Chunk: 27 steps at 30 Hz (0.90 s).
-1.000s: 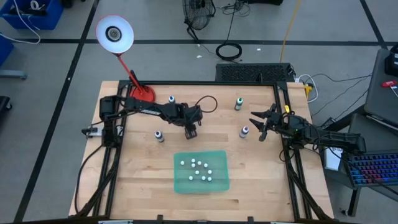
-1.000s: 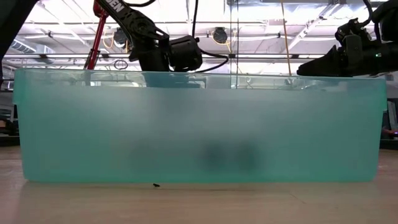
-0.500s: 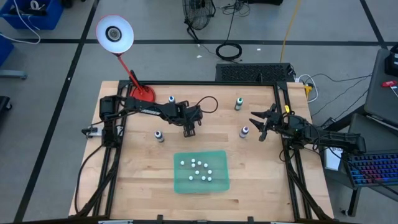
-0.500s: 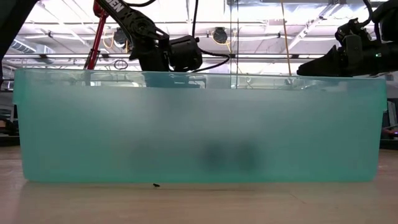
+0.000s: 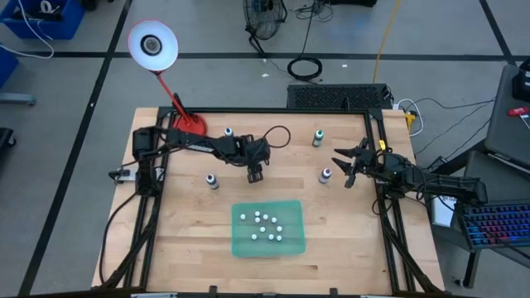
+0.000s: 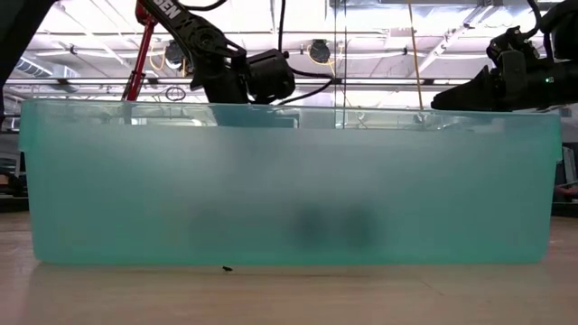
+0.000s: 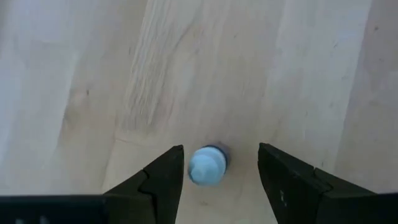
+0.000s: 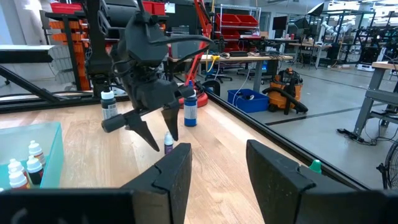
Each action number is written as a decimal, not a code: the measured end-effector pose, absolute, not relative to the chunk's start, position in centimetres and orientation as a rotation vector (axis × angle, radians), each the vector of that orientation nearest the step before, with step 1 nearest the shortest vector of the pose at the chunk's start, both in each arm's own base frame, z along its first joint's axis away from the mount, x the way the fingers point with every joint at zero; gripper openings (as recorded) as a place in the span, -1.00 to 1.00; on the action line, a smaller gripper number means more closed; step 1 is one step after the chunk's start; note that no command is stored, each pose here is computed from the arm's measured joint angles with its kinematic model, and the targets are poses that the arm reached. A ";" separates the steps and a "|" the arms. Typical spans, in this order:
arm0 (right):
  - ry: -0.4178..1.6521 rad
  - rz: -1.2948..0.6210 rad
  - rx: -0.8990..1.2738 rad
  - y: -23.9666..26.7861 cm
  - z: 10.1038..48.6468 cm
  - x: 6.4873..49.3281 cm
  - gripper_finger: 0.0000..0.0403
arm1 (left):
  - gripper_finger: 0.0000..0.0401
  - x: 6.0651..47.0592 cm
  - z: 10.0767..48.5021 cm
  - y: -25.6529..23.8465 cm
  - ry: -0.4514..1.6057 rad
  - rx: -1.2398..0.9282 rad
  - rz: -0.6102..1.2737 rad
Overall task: Pick & Place food coloring
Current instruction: Put the small purple food coloring bottle into the blue bin
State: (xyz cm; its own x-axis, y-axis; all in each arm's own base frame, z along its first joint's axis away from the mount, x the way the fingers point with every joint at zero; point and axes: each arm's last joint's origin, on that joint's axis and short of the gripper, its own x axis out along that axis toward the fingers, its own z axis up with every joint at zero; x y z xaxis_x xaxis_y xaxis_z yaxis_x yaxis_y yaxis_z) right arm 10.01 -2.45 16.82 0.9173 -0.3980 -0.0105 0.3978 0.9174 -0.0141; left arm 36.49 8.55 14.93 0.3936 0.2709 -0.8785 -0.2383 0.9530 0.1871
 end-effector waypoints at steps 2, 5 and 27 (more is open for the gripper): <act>0.013 -0.409 -0.012 -2.5 16.8 10.0 -0.30 | 0.03 36.4 14.9 8.8 1.125 0.005 0.330; 0.013 -0.409 -0.012 -2.5 16.8 10.0 -0.30 | 0.03 36.3 14.9 9.0 1.124 -0.021 0.334; 0.013 -0.409 -0.011 -2.5 16.8 10.0 -0.30 | -0.65 36.2 14.9 9.7 1.121 -0.035 0.348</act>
